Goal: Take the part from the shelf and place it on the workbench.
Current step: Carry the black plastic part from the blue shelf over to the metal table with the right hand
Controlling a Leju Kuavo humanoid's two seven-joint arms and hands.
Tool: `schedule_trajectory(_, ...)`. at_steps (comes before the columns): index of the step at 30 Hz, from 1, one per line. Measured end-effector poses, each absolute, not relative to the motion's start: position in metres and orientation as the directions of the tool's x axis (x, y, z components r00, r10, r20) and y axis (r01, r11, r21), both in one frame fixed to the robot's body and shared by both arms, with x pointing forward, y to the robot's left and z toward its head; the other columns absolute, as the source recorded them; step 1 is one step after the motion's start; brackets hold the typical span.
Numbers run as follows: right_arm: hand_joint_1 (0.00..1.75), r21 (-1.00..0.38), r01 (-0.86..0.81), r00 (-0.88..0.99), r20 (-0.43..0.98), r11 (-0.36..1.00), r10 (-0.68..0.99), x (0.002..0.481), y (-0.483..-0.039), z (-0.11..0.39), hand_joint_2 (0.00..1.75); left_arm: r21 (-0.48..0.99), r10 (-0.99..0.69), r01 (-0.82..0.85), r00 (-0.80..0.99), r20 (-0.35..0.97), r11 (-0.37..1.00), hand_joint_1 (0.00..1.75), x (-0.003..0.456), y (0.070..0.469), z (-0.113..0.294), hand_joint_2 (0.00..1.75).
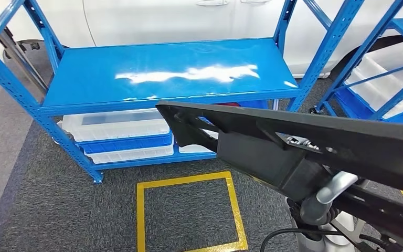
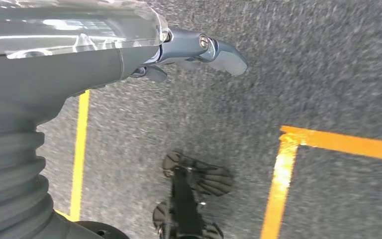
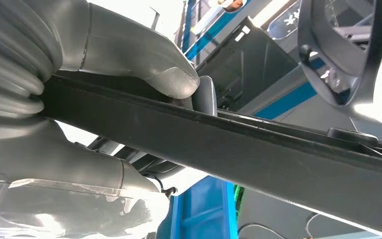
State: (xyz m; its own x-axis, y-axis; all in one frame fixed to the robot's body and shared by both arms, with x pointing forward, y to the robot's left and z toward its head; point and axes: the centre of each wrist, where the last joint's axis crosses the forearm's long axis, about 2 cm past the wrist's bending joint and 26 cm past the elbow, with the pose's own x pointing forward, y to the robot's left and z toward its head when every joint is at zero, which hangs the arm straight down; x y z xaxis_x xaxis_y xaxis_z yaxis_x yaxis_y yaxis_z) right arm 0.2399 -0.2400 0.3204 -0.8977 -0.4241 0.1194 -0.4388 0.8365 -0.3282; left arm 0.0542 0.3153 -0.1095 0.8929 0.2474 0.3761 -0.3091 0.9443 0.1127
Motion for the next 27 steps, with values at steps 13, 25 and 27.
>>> schedule_trajectory(13, 1.75, -0.373, -0.460, -0.883, 0.098, 0.806, -0.459, 0.224, -0.236, 0.325, 1.75, 0.128, 0.223, -0.278, 0.916, 0.332, 0.952, 0.00, 0.054, 0.314, -0.110, 1.75)
schedule_trajectory(25, 1.75, -0.396, -0.490, -0.865, 0.114, 0.776, -0.488, 0.223, -0.234, 0.323, 1.75, 0.094, 0.221, -0.271, 0.908, 0.356, 0.958, 0.00, 0.055, 0.310, -0.110, 1.75)
schedule_trajectory(27, 1.75, -0.401, -0.499, -0.859, 0.113, 0.768, -0.499, 0.223, -0.234, 0.324, 1.75, 0.090, 0.223, -0.273, 0.904, 0.366, 0.958, 0.00, 0.057, 0.309, -0.109, 1.75)
